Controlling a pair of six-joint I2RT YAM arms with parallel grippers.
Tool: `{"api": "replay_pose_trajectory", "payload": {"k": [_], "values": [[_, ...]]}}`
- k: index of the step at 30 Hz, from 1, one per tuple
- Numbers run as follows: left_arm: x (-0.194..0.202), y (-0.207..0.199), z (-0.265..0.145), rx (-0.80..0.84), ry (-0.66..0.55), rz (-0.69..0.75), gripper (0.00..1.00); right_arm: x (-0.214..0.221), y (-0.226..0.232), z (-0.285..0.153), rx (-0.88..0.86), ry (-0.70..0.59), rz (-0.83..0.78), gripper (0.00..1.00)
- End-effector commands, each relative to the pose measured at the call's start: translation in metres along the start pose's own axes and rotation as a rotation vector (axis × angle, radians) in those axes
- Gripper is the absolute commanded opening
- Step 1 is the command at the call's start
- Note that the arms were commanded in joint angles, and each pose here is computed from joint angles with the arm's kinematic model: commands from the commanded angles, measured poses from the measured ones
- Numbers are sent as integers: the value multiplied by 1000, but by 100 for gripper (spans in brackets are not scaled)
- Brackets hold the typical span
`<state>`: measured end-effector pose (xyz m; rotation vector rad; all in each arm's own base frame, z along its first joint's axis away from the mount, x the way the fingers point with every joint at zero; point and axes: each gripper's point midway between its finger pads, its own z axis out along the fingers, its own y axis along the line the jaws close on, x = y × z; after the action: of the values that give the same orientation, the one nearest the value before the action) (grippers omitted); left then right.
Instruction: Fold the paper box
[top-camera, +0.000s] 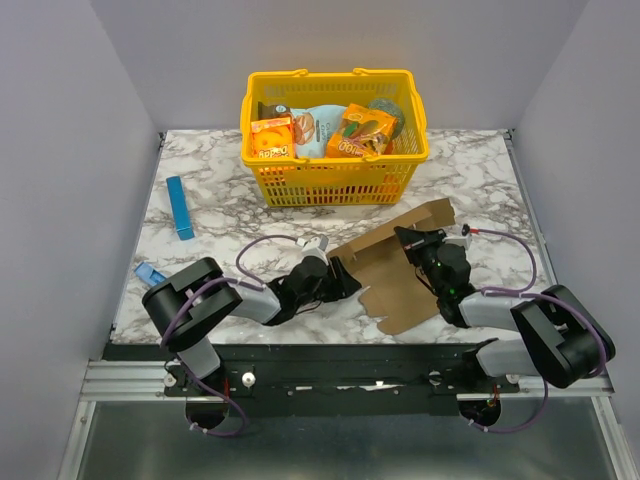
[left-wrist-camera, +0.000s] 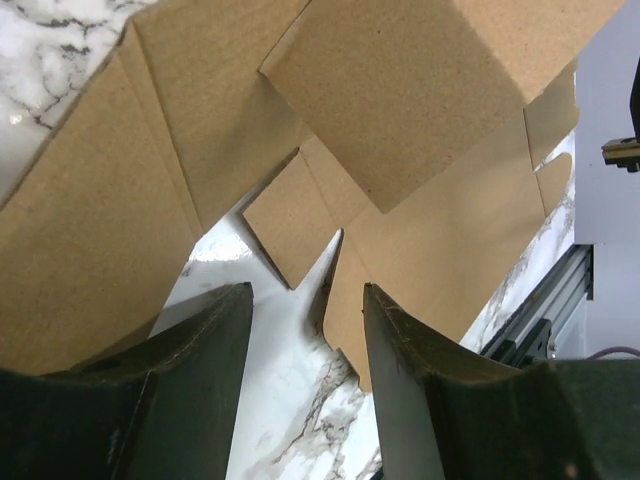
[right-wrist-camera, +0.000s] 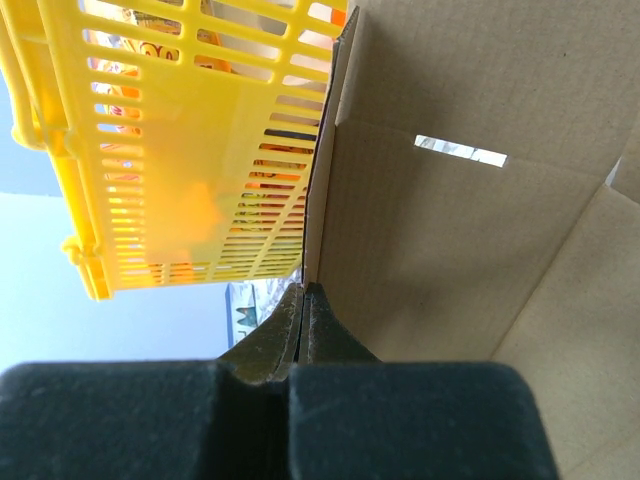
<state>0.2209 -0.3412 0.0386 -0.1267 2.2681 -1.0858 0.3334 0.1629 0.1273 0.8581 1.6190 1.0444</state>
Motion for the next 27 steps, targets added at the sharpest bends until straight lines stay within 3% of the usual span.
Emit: {"api": "replay_pose_trajectory", "payload": {"k": [1,18,27], "values": [[0,15,11,-65,-17,30,57,6,-6,-3,12,23,-25,1],[-20,-6,17,56,-142,44,45,5,-9,-5,17,13,-22,1],[-34,-18,10,109,-222,146,40,-1,-9,-8,23,-7,-39,1]]}}
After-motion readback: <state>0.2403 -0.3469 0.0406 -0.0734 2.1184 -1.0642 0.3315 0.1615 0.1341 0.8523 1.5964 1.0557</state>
